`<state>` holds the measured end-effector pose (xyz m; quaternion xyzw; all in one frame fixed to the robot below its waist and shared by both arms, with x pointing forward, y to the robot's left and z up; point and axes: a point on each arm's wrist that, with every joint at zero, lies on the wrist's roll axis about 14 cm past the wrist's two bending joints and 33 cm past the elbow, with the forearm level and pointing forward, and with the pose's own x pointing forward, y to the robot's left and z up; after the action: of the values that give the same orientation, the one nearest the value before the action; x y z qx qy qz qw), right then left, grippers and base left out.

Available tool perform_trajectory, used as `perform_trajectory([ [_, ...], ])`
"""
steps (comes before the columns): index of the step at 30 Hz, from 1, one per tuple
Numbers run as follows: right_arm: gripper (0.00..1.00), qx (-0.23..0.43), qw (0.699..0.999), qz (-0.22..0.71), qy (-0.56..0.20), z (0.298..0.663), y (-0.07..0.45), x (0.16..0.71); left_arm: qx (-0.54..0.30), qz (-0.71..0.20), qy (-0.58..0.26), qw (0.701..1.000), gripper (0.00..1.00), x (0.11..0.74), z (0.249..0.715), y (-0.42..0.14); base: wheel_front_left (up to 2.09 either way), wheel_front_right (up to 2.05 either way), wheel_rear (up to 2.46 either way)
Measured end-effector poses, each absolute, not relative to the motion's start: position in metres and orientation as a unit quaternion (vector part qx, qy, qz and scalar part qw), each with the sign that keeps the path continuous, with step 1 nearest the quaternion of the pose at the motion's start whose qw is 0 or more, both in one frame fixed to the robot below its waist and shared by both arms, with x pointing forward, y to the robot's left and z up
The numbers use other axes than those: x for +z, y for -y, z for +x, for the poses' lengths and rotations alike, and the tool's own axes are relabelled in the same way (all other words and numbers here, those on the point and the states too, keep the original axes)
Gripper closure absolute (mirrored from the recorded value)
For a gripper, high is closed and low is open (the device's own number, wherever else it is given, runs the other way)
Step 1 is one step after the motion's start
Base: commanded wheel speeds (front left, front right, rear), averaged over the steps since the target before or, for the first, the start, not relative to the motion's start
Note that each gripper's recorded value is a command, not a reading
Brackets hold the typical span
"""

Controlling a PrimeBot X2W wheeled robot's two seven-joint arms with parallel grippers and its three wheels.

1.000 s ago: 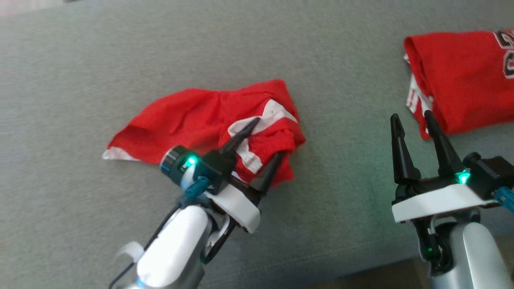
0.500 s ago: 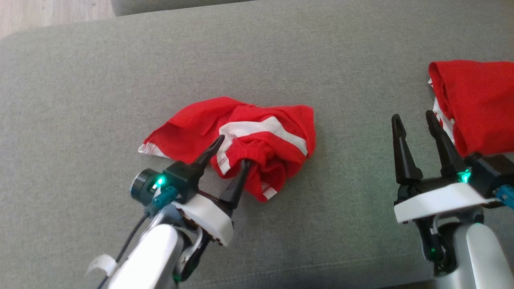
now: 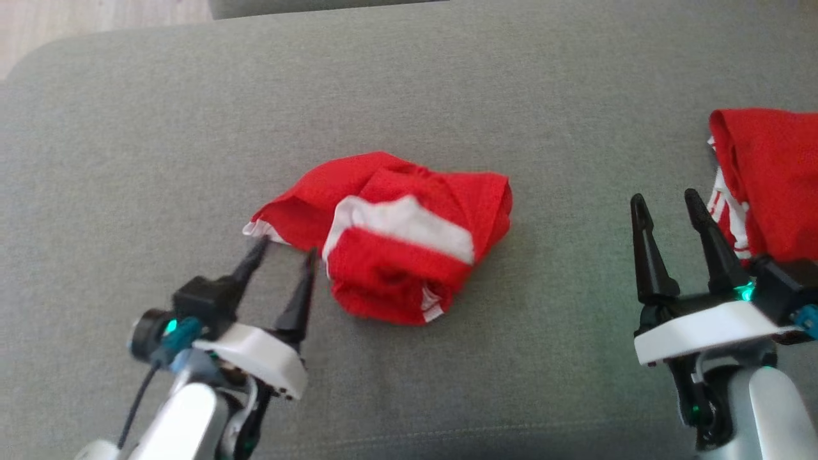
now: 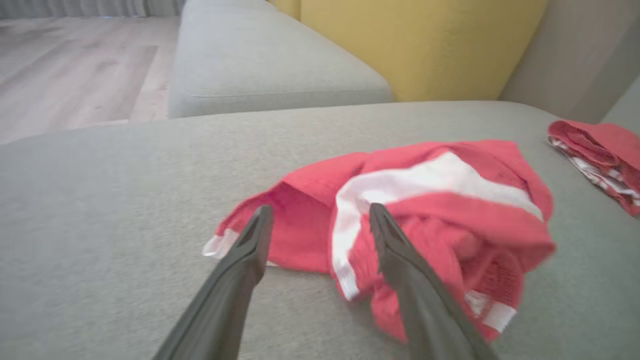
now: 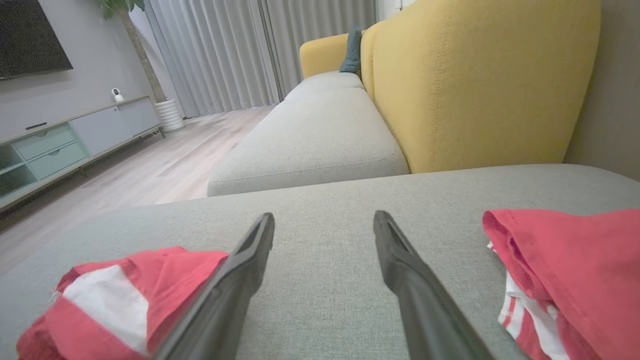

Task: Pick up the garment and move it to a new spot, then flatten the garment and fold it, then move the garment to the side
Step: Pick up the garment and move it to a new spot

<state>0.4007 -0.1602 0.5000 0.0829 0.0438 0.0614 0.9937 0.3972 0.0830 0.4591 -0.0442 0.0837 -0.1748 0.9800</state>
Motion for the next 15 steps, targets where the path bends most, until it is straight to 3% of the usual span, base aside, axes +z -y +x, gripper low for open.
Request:
perform_trajectory([
  [15,0.00,0.069,0.994,0.076,-0.032,0.398,0.156,0.514,-0.044,-0.067,0.011,0.997,0.00,0.500,0.395,-0.156,0.00,0.00,0.00],
])
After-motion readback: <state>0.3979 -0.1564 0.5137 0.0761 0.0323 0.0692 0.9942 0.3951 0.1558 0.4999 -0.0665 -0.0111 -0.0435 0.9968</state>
